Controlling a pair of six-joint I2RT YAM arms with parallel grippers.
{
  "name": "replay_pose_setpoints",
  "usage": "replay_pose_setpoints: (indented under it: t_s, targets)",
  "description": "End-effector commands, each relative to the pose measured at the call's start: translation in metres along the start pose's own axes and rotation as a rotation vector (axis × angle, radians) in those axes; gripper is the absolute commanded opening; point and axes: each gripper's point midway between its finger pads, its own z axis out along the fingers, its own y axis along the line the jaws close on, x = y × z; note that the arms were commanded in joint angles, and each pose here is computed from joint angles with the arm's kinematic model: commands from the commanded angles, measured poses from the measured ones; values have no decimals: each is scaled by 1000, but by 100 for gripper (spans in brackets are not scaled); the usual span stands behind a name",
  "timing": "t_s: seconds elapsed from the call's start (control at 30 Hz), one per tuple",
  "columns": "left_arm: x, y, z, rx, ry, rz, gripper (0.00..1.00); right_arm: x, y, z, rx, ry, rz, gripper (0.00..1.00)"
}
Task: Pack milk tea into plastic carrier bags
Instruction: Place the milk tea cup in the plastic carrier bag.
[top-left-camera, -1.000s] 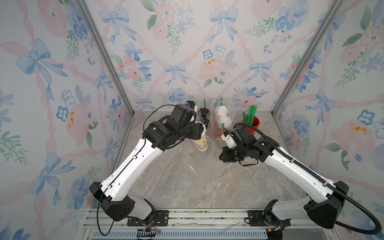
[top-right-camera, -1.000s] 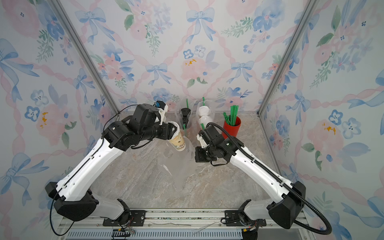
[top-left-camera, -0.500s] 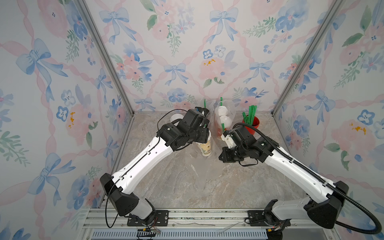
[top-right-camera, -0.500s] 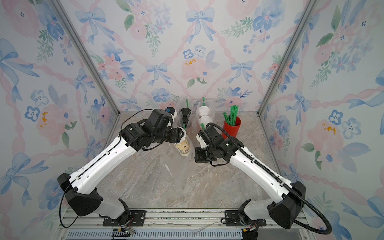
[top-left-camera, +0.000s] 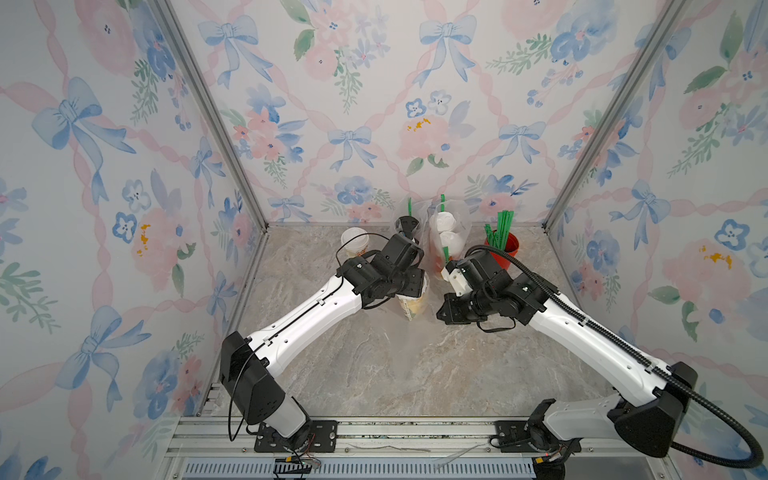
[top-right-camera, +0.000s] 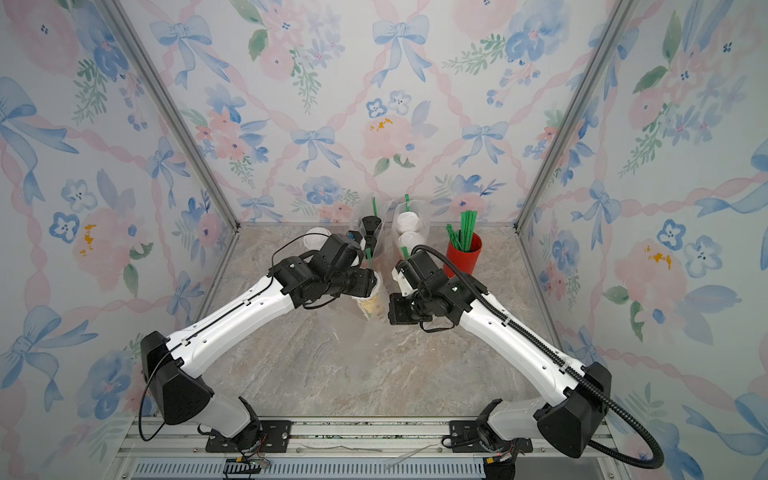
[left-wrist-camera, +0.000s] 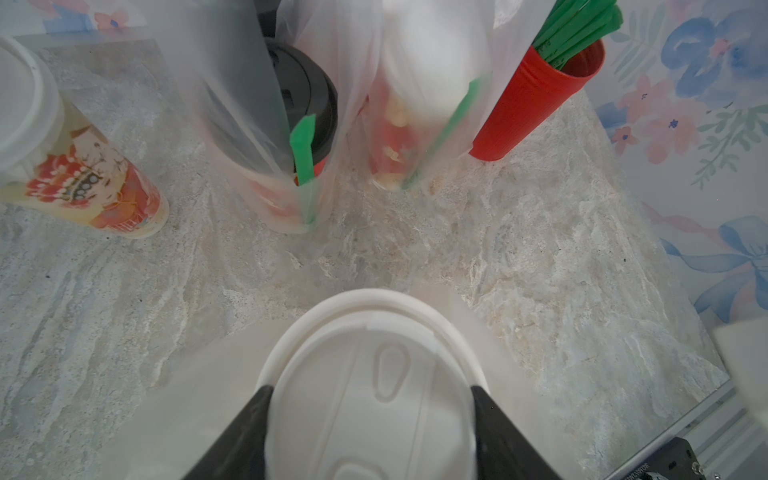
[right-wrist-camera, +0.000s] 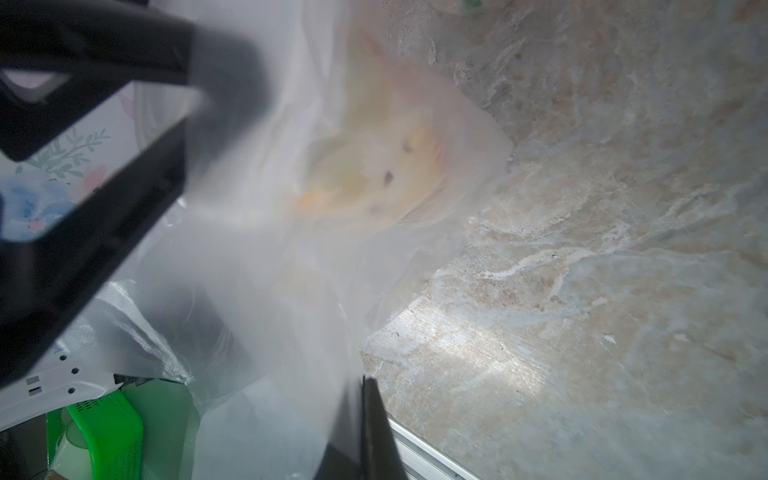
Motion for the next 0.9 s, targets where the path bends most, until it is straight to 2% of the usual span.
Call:
replay_pose_setpoints:
  t_s: [0.0,0.23,0.43,0.53,0.67,0.87]
  targets:
    - [5,-3,14,13,2,-25,37,-1,10,-4,-27,-5,-21,0]
    - [23,-9,28,74,41,-50,41,0,8,-4,-25,-4,-24,0]
    - [37,2,39,41,67,-54,48,0,8,-1,-29,-2,-21,0]
    - [43,0,41,56,82,-51,59,2,7,2,-26,5,-22,0]
    - [35,-1,26,69,44,-54,72,3,5,3,-25,6,-19,0]
    - [25,0,8,88,0,-52,80,3,5,1,-30,-1,-19,0]
